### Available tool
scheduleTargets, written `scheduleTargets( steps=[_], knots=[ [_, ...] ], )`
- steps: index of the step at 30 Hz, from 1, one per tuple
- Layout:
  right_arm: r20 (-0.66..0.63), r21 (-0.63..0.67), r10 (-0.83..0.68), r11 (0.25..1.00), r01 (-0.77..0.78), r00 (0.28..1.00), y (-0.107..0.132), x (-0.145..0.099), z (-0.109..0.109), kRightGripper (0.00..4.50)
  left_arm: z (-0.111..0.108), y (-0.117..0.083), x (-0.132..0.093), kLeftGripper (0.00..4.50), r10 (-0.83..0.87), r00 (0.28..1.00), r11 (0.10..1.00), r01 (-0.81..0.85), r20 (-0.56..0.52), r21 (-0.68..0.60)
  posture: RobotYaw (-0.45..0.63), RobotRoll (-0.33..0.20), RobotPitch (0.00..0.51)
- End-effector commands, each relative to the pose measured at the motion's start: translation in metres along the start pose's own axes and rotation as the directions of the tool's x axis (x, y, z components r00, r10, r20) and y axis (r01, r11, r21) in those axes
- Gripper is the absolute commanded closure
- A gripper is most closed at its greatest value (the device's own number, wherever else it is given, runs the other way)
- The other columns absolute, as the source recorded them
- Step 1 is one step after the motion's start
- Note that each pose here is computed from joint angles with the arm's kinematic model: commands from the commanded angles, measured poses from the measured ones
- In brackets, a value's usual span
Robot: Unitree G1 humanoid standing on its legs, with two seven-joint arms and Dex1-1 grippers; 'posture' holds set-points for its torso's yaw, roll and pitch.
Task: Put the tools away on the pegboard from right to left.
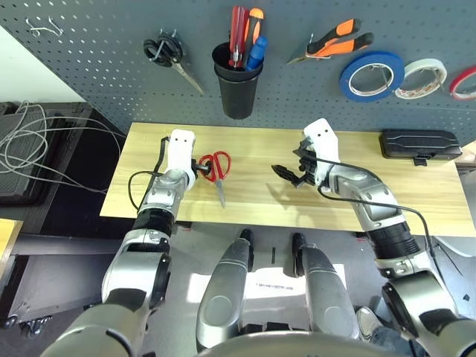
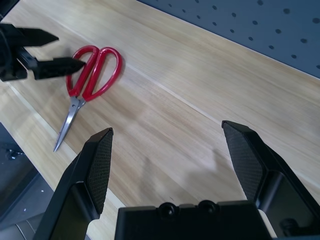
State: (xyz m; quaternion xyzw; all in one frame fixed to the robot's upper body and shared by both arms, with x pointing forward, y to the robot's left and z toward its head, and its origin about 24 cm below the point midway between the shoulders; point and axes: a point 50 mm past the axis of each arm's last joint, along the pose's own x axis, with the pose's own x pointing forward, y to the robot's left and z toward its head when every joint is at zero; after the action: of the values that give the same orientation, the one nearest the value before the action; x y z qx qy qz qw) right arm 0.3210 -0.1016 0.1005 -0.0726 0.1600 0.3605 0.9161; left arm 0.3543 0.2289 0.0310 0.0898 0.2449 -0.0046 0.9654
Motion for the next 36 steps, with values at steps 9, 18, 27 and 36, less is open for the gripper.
scheduleTargets(
  steps=[9, 18, 27, 36],
  knots=[
    [-0.026, 0.003, 0.049, 0.999, -0.049, 0.998, 0.015, 0.0, -0.006, 0.0, -0.025, 0.003, 0.001, 0.01, 0.009, 0.996, 1.0, -0.009, -0.086, -0.004, 0.08, 0.0, 0.42],
    [-0.027, -0.002, 0.05, 0.999, -0.05, 0.998, 0.011, -0.001, -0.004, 0.0, -0.064, -0.019, -0.01, 2.57, -0.226, 0.899, 0.974, 0.218, -0.374, -0.063, 0.09, 0.0, 0.42],
    [0.024, -0.019, 0.054, 0.998, -0.054, 0.998, 0.009, 0.005, 0.007, 0.0, -0.062, -0.014, -0.02, 4.48, -0.229, 0.908, 0.973, 0.218, -0.352, -0.073, 0.11, 0.0, 0.4],
    [0.09, -0.035, 0.081, 0.996, -0.078, 0.993, 0.01, 0.007, 0.016, 0.0, -0.044, -0.007, -0.035, 4.48, -0.179, 0.977, 0.982, 0.171, -0.113, -0.073, 0.12, 0.0, 0.384]
  ],
)
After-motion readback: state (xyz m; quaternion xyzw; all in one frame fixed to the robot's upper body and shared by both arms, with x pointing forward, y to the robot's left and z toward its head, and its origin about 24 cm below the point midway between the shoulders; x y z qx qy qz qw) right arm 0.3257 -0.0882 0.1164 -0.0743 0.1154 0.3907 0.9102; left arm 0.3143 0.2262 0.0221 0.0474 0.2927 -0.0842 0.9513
